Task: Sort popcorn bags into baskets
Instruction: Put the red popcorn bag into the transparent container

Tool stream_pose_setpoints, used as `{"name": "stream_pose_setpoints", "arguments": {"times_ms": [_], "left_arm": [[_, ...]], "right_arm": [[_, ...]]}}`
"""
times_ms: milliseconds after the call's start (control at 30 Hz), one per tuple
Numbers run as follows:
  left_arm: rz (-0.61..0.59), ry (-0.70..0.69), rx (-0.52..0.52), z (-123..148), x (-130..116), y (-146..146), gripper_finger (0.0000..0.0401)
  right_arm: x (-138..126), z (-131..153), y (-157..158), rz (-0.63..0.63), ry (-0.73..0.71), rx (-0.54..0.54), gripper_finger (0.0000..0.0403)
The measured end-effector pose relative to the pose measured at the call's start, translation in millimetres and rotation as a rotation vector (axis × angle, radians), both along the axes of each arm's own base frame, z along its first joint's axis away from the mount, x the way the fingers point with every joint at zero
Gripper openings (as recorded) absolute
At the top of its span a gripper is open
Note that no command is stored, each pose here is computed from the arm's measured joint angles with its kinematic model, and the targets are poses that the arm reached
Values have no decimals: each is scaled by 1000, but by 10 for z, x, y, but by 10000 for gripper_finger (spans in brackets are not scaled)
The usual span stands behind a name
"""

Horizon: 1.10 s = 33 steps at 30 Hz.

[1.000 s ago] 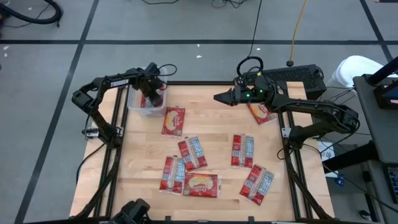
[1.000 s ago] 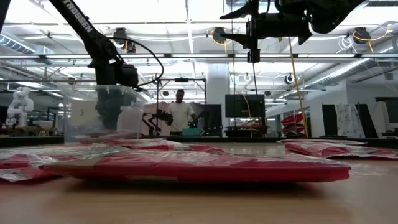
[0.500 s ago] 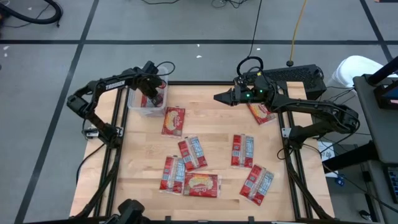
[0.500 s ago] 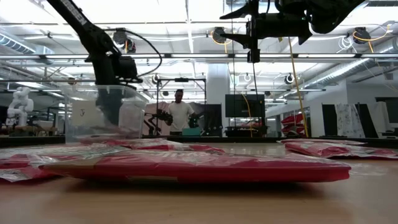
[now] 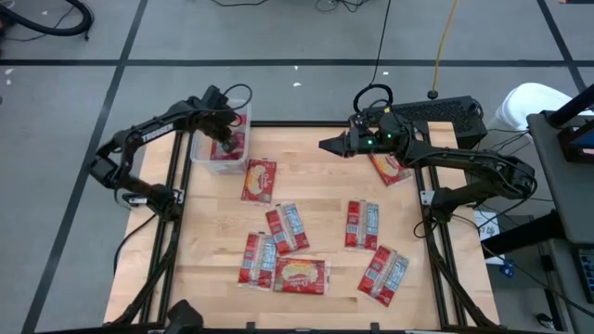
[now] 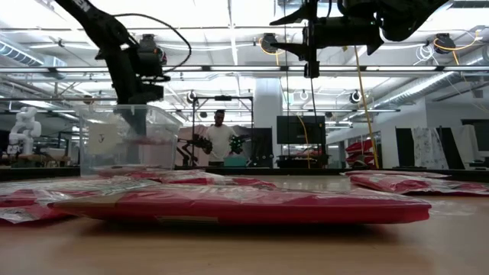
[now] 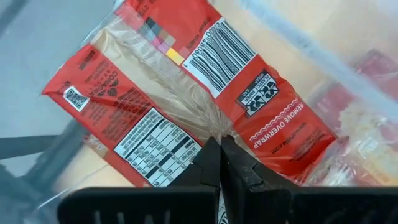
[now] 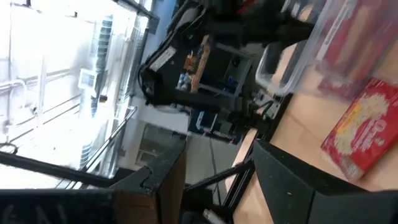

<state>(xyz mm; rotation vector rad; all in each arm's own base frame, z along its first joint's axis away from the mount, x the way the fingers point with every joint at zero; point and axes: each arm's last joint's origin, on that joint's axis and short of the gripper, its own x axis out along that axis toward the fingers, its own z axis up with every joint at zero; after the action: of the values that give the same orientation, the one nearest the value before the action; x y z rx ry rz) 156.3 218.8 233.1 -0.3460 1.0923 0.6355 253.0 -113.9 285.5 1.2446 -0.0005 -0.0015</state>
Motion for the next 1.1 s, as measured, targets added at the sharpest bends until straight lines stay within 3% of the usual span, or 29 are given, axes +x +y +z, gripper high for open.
{"name": "stream_pose_setpoints", "arguments": {"times_ms": [433, 800, 1100], "left_arm": [[21, -145, 119, 523, -233, -348, 0], [-23, -528, 166, 1024, -346, -818, 0], [-156, -943, 168, 1412, -140, -1052, 0]], "right_arm": [[0, 0, -11, -39, 0, 6, 180], [104, 169, -7, -106, -44, 8, 180], [535, 372, -75, -31, -94, -50, 184]]}}
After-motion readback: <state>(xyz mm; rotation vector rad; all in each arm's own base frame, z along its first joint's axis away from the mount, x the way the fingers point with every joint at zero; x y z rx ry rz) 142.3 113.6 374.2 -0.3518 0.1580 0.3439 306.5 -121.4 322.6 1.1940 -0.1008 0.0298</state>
